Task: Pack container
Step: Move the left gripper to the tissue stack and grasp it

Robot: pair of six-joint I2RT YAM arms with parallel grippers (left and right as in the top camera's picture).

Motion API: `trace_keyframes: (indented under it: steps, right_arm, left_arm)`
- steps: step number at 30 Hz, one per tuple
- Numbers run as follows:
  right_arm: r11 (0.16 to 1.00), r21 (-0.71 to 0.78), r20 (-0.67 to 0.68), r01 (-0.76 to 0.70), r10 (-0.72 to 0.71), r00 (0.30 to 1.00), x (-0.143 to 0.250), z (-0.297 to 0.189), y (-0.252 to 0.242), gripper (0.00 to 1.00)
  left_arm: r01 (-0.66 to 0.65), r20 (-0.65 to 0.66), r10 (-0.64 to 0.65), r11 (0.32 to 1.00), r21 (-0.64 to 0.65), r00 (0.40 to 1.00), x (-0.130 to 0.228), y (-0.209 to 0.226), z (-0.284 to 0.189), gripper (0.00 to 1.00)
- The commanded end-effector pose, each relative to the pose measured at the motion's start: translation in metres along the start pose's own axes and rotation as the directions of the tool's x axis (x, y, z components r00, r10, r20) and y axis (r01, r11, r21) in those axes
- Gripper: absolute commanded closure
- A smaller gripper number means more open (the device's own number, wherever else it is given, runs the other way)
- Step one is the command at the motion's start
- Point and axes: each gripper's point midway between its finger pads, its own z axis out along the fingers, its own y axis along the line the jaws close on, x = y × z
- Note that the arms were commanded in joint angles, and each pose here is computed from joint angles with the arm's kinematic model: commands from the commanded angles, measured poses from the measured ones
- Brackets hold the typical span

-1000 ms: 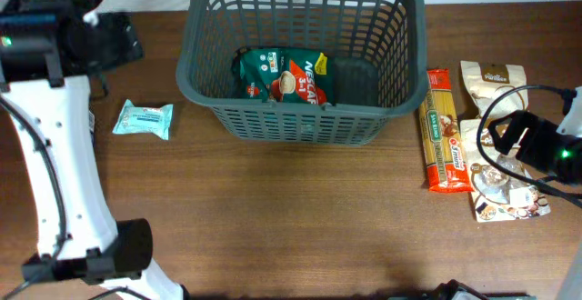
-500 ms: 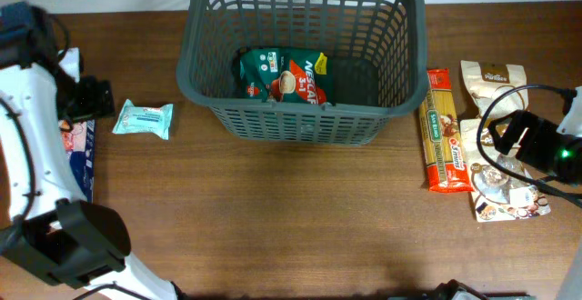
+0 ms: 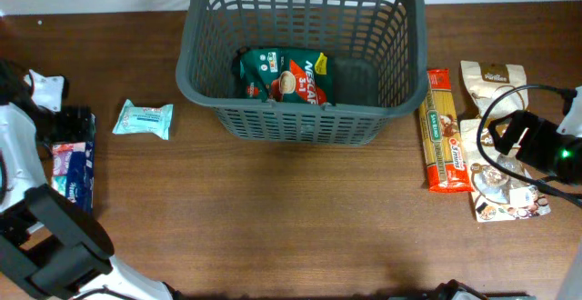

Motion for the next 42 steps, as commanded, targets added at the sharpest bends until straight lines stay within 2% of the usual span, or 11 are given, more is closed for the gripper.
trace_keyframes:
  steps: [1,11,22,24,25,26,27,31,36,39,42]
  right_arm:
    - [1.0,-0.013,0.003,-0.001,0.001,1.0,-0.001,0.0,0.001,0.01]
    - [1.0,-0.013,0.003,-0.001,0.001,1.0,-0.001,0.0,0.001,0.01]
    - [1.0,-0.013,0.003,-0.001,0.001,1.0,-0.001,0.0,0.001,0.01]
    - [1.0,-0.013,0.003,-0.001,0.001,1.0,-0.001,0.0,0.001,0.01]
    - [1.0,-0.013,0.004,-0.001,0.001,1.0,-0.001,0.0,0.001,0.01]
    - [1.0,-0.013,0.003,-0.001,0.001,1.0,-0.001,0.0,0.001,0.01]
    - [1.0,-0.013,0.003,-0.001,0.001,1.0,-0.001,0.0,0.001,0.01]
    - [1.0,-0.013,0.003,-0.001,0.001,1.0,-0.001,0.0,0.001,0.01]
    - [1.0,-0.013,0.003,-0.001,0.001,1.0,-0.001,0.0,0.001,0.01]
    - [1.0,-0.013,0.003,-0.001,0.001,1.0,-0.001,0.0,0.001,0.01]
    - [1.0,-0.013,0.003,-0.001,0.001,1.0,-0.001,0.0,0.001,0.01]
  left_arm:
    - [-0.13,-0.088,0.124,0.989,-0.065,0.988,0.024,0.012,0.021,0.02]
    - [-0.043,-0.171,0.027,0.995,-0.094,0.985,0.07,0.036,0.054,0.02]
    - [0.047,-0.199,-0.042,0.999,0.017,0.979,0.083,0.014,0.092,0.04]
    - [0.066,-0.204,-0.061,0.998,0.016,0.977,0.084,0.014,0.096,0.19]
    - [0.08,-0.202,-0.076,0.997,0.012,0.976,0.083,0.014,0.097,0.31]
    - [0.099,-0.199,-0.095,0.995,0.006,0.975,0.083,0.015,0.098,0.53]
    - [0.12,-0.193,-0.118,0.993,-0.001,0.974,0.081,0.016,0.098,0.64]
    - [0.149,-0.176,-0.149,0.989,-0.015,0.973,0.076,0.018,0.098,0.98]
    - [0.18,-0.084,-0.184,0.982,-0.047,0.979,0.039,0.025,0.077,0.98]
    - [0.157,0.084,-0.152,0.986,-0.059,0.985,-0.023,0.027,0.031,0.98]
    - [0.109,0.338,-0.071,0.989,-0.095,0.938,-0.108,0.02,-0.056,0.98]
